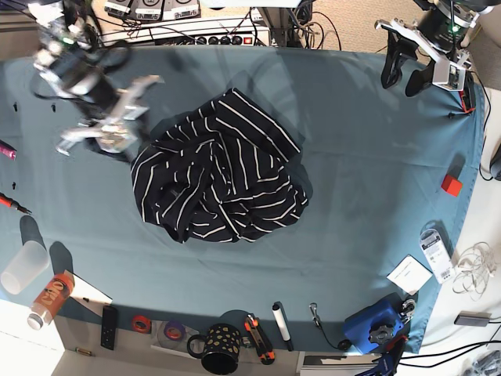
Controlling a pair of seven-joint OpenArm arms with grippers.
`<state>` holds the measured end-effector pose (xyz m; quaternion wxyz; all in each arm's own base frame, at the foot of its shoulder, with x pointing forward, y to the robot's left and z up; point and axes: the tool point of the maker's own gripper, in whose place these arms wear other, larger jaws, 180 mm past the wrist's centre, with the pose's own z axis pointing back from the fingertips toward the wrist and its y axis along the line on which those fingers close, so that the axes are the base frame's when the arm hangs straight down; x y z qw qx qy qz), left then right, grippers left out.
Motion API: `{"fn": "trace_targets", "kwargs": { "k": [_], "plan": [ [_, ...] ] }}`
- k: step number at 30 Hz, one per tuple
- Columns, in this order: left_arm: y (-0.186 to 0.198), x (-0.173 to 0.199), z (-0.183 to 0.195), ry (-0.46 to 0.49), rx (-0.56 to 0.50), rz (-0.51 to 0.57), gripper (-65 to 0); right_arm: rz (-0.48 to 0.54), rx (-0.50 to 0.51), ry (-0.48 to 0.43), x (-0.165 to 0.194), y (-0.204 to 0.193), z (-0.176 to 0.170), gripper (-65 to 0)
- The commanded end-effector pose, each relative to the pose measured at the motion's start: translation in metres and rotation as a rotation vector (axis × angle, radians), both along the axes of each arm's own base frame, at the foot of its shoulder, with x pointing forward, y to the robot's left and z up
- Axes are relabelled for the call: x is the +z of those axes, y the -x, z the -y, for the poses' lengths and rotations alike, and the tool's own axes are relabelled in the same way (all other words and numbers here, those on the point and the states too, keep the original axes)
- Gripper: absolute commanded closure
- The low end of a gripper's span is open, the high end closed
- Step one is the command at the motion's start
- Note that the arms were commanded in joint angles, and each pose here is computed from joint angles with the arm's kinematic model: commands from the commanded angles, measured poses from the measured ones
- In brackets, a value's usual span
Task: Layout the t-shirt on the table in an organized manner, then fold the t-shirt properly
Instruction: 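Move the right gripper down toward the crumpled black striped shirt, then grasp an edge of the black striped shirt with the right gripper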
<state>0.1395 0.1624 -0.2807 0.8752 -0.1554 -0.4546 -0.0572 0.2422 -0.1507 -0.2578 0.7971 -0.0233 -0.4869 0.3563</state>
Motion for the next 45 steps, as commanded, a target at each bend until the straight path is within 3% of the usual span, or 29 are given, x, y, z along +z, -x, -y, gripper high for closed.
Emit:
{"fn": "trace_targets", "kwargs": {
  "k": [1, 6, 11, 17, 23, 29, 35, 38, 45],
  "plan": [
    [-0.002, 0.009, 0.002, 0.009, -0.008, 0.035, -29.0, 0.055, 0.032, 0.009, 0.011, -0.006, -0.009, -24.2],
    [-0.001, 0.009, 0.002, 0.009, -0.008, 0.035, -29.0, 0.126, 0.032, 0.086, 0.009, -0.02, -0.03, -24.2],
    [-0.001, 0.009, 0.002, 0.01, -0.008, 0.035, -29.0, 0.097, -0.003, 0.188, -0.016, -0.034, -0.026, -24.2],
    [-0.001, 0.009, 0.002, 0.01, -0.007, 0.035, -29.0, 0.041, -0.056, 0.152, -0.044, -0.053, -0.031, -24.2],
    [-0.002, 0.009, 0.002, 0.01, -0.007, 0.036, -29.0, -0.002, -0.025, 0.103, -0.053, -0.057, -0.052, -24.2],
    [-0.002, 0.01, 0.002, 0.011, -0.007, 0.039, -29.0, -0.066, -0.072, 0.134, -0.063, -0.052, -0.044, -23.9],
    [-0.007, 0.019, 0.002, 0.025, 0.005, 0.093, -29.0, -0.068, -0.078, 0.134, -0.064, -0.052, -0.043, -0.1],
    [-0.007, 0.018, 0.002, 0.025, 0.005, 0.092, -29.0, -0.05, -0.078, 0.126, -0.061, -0.054, -0.044, 0.0],
    [-0.007, 0.018, 0.002, 0.024, 0.005, 0.091, -29.0, 0.105, -0.159, 0.095, -0.029, -0.078, -0.03, 0.0]
  ]
}}
